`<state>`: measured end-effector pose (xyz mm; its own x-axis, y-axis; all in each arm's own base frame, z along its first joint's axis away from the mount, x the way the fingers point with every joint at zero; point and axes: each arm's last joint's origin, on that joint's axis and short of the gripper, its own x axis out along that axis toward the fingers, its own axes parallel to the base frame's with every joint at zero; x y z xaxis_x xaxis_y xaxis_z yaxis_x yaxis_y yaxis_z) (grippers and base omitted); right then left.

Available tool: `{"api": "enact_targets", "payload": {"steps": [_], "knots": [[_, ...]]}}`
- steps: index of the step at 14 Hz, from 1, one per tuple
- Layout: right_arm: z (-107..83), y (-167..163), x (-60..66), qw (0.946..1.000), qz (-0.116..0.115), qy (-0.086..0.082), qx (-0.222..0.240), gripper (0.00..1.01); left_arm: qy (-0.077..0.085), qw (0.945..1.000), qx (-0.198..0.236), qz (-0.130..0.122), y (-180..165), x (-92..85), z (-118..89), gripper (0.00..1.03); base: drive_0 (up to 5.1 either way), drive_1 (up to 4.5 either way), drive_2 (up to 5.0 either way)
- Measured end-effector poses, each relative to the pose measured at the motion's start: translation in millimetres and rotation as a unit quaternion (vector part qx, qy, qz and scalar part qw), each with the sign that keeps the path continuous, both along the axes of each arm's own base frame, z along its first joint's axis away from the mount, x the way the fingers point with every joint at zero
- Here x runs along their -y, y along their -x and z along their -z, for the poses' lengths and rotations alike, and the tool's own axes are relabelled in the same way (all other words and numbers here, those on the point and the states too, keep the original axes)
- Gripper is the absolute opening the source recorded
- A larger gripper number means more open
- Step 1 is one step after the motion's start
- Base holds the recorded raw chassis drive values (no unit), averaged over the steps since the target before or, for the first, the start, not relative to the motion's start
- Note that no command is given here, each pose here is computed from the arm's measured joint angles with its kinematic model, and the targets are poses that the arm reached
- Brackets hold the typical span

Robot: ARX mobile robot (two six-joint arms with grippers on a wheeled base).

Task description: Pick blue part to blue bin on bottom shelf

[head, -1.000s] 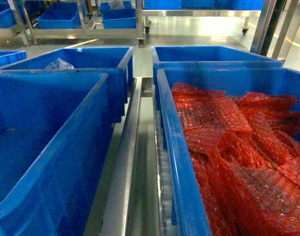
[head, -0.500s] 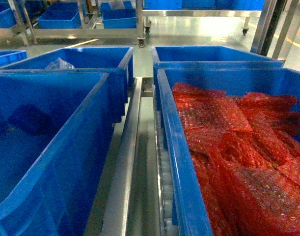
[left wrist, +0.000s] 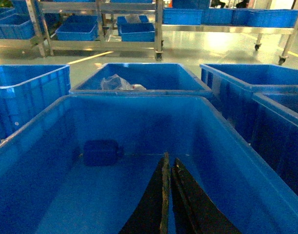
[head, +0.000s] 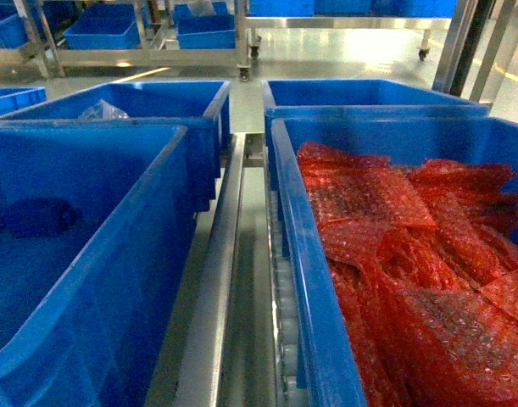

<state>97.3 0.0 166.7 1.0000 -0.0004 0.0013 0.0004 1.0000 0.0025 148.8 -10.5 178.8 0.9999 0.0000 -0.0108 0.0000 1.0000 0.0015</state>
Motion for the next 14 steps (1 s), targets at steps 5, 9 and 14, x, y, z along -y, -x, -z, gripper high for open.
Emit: {"api": "enact_targets", "payload": {"steps": [5, 9, 14], "knots": [[0.0, 0, 0.0, 1.0, 0.0, 0.0, 0.0, 0.98, 0.001, 0.9999, 0.016, 0.002, 14, -10.1, 9, 0.02, 0.0, 0.0, 0.0], [0.0, 0, 0.0, 1.0, 0.0, 0.0, 0.0, 0.98, 0.001, 0.9999, 0.012, 0.001, 24, -10.3, 9, 0.02, 0.0, 0.0, 0.0], [0.0, 0, 0.0, 1.0, 0.0, 0.0, 0.0, 0.98, 0.001, 1.0, 0.01, 0.001, 34, -10.3, 9, 0.02, 0.0, 0.0, 0.0]]}}
